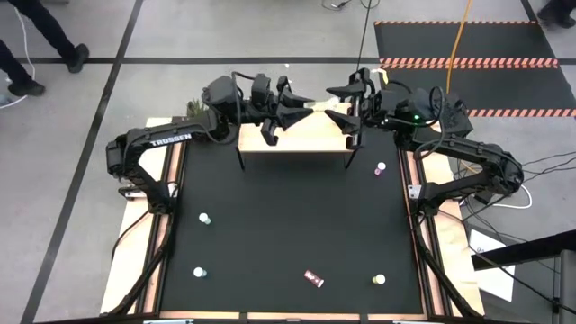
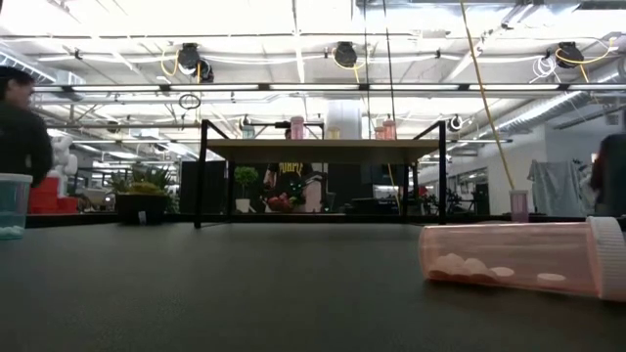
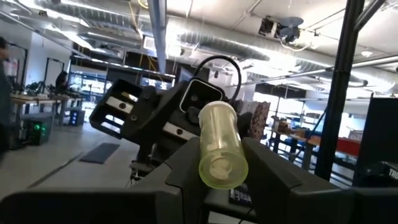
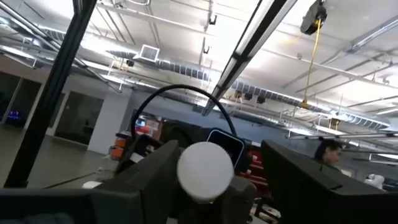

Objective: Pick and place medicine bottles onto shelf by color
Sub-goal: Adjust the yellow pill bottle on the shelf

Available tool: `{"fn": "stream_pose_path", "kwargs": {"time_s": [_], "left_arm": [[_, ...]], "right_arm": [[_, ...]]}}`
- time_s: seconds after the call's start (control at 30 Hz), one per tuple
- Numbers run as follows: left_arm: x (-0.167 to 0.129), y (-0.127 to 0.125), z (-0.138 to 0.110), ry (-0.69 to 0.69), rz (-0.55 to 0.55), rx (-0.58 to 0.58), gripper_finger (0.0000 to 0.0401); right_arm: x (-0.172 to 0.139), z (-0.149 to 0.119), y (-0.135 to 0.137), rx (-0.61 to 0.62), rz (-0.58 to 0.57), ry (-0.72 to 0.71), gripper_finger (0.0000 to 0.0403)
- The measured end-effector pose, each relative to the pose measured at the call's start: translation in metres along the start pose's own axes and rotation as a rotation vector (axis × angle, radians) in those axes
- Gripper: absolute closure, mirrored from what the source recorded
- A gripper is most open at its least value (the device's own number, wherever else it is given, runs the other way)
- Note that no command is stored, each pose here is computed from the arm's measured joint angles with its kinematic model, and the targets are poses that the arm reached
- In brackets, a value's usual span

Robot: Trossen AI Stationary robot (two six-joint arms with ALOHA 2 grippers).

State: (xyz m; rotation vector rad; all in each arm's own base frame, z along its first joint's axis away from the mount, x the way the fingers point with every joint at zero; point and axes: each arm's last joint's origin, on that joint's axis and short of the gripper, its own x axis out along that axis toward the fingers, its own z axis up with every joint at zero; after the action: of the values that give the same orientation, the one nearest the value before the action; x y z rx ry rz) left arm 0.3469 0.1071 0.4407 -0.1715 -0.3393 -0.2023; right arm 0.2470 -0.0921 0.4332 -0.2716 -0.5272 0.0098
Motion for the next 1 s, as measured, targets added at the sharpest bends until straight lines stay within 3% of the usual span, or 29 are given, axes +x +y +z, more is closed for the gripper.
{"fn": "stream_pose_path", "kwargs": {"time_s": [0.63, 1.0], "left_arm": [[-0.0001, -0.0007, 0.0035, -0.034, -0.028, 0.015, 0.0288], [-0.0001, 0.0002, 0.0004, 0.0, -0.019, 0.004, 0.0288]], "right_arm": [[-0.0006, 0.0014, 0.0005, 0.035, 0.026, -0.004, 0.0268], [-0.0007, 0.0016, 0.0004, 0.057, 0.026, -0.005, 0.0259]]}}
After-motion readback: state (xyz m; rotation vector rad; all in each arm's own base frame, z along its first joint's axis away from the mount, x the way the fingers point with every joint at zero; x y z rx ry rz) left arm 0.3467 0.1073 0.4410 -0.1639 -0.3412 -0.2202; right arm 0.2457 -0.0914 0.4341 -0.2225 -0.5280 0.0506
